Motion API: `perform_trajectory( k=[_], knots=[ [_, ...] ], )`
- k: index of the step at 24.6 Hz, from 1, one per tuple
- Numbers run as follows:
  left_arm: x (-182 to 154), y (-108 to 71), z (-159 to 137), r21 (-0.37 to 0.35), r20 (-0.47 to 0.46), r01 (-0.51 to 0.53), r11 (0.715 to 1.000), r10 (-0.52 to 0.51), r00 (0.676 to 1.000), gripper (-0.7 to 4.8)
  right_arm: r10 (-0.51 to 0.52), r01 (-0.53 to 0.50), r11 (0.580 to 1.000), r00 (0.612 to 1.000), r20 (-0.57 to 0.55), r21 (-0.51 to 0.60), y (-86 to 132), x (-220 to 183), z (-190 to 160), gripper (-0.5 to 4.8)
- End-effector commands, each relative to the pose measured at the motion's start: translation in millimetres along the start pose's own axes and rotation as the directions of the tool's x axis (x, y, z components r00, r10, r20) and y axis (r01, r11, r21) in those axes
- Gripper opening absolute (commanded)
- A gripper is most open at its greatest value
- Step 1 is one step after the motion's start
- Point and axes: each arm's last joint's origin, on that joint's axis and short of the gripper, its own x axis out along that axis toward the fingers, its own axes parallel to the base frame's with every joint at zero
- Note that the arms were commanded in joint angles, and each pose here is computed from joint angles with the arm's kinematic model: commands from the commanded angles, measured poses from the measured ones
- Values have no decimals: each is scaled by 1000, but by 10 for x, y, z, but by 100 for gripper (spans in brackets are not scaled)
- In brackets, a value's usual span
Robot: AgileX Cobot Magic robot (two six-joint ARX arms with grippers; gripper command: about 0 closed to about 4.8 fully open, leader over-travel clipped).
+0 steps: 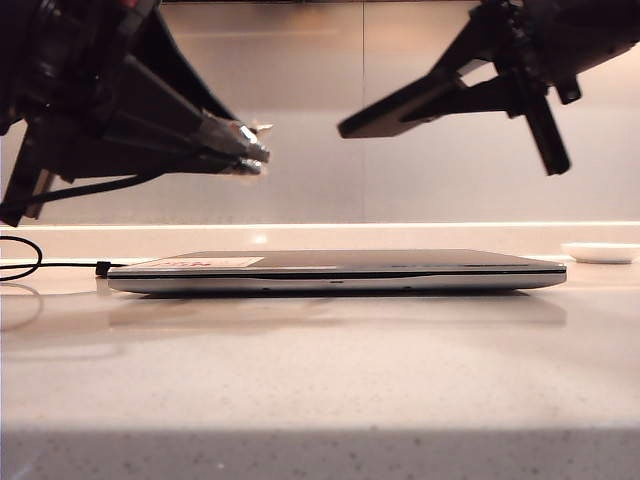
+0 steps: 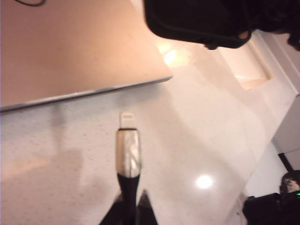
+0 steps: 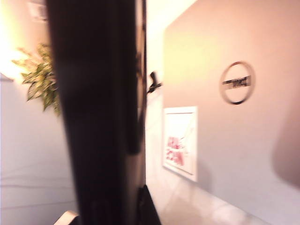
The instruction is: Pick up the charging cable and the phone, plug the charging cable into the charging port on the phone, and finally place them back on the table.
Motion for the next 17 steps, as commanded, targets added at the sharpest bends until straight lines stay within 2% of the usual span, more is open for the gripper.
perform_trajectory(
  k=[1, 4, 12, 17],
  knots=[
    [-1, -37, 20, -4, 17, 28, 1000, -28, 999, -6, 94, -95, 994, 995, -24, -58, 95, 126, -76, -6],
    [6, -40, 24, -48, 22, 33, 998, -32, 999, -6, 120, -124, 989, 991, -58, -83, 119, 289, -170, -6],
    [14, -38, 23, -48, 22, 33, 998, -32, 999, -6, 164, -169, 983, 985, -59, -77, 110, 519, -235, -6],
    [14, -38, 23, -47, 22, 33, 998, -32, 999, -6, 176, -186, 979, 978, -110, -83, 109, 634, -341, -6]
  ],
)
